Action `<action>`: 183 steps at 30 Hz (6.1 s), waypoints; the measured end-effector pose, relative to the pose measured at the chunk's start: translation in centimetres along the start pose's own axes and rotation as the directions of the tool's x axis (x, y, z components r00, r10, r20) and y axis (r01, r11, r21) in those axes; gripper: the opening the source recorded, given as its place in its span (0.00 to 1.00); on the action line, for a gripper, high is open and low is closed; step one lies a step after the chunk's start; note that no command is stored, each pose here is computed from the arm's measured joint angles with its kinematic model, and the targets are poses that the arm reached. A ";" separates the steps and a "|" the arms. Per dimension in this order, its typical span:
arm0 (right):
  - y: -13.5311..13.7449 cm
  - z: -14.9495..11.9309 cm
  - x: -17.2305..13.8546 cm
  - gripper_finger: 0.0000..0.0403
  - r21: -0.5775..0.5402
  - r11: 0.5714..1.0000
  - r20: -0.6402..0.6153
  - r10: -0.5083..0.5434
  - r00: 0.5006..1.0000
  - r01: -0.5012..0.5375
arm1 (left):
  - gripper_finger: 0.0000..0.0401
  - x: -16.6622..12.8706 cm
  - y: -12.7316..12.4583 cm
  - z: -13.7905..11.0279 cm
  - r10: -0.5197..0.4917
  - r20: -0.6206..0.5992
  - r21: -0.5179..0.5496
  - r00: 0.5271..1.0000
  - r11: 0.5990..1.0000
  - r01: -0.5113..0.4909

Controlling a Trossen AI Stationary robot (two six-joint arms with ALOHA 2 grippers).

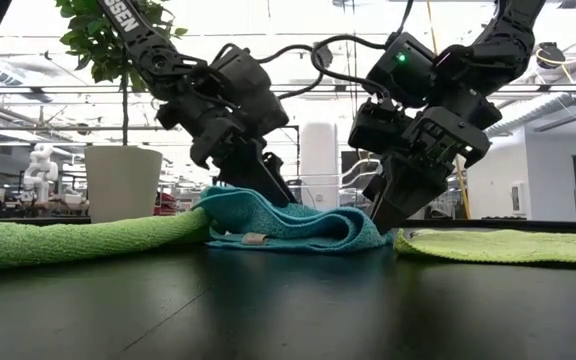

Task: Fold microfiber towels
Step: Fold the blue microfiber cloth

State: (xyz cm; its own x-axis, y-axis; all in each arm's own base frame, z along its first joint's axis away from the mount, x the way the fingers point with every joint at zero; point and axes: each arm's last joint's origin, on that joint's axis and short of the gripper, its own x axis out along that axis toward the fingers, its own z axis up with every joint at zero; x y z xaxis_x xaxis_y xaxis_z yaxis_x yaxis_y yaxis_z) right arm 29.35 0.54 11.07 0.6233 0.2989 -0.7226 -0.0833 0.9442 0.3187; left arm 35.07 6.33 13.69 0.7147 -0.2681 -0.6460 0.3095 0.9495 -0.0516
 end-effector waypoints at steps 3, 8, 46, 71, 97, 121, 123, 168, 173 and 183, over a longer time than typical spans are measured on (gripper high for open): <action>0.0 0.0 0.0 0.12 0.001 1.000 0.001 0.002 1.000 -0.002 | 0.52 0.0 0.1 0.0 0.012 -0.003 -0.017 1.000 1.000 -0.012; 0.0 0.0 0.0 0.12 -0.020 1.000 0.002 0.002 1.000 -0.002 | 0.52 0.2 -0.7 0.3 -0.019 0.004 0.001 1.000 1.000 0.019; -0.1 -1.3 -0.2 0.12 -0.015 0.999 -0.136 -0.034 0.990 0.032 | 0.52 0.6 -8.7 -2.2 -0.098 0.077 -0.196 0.992 0.974 0.112; -2.3 -0.7 -1.9 0.12 -0.014 0.999 -0.097 -0.040 0.994 0.039 | 0.52 1.7 -10.1 -1.5 -0.009 0.207 -0.107 0.978 0.994 0.032; -1.7 -0.2 -2.3 0.12 -0.015 1.000 -0.068 -0.026 0.997 0.025 | 0.52 4.0 -6.3 -5.1 0.040 0.144 -0.326 0.989 0.945 0.009; 2.6 1.7 -6.5 0.41 -0.248 0.969 0.066 0.035 0.997 -0.017 | 0.52 4.1 -6.3 -5.6 0.042 0.106 -0.347 0.993 0.938 -0.002; 3.1 1.5 -6.3 0.48 -0.274 0.962 0.054 -0.001 0.999 0.016 | 0.52 4.1 -6.2 -5.6 0.042 0.106 -0.348 0.993 0.937 -0.003; 9.1 -1.9 0.9 0.49 -0.748 0.599 0.051 -0.375 0.926 0.284 | 0.52 4.1 -6.1 -5.6 0.050 0.113 -0.332 0.992 0.943 -0.009; 9.3 -1.3 0.9 0.43 -0.769 0.563 0.075 -0.390 0.918 0.302 | 0.52 4.1 -6.1 -5.6 0.046 0.113 -0.330 0.992 0.944 -0.006; 9.3 -0.9 0.6 0.10 -0.788 0.561 -0.013 -0.426 0.905 0.253 | 0.52 4.1 -6.2 -5.6 0.031 0.116 -0.318 0.993 0.948 0.008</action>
State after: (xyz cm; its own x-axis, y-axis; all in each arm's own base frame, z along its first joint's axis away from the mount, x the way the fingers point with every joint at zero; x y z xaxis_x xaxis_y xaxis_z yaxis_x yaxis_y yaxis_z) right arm 28.22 9.65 13.05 0.5892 -0.1298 -0.7975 -0.5019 0.7147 -0.4872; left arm 32.59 0.30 7.14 0.7920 -0.2555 -0.5545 0.0993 0.9500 -0.2959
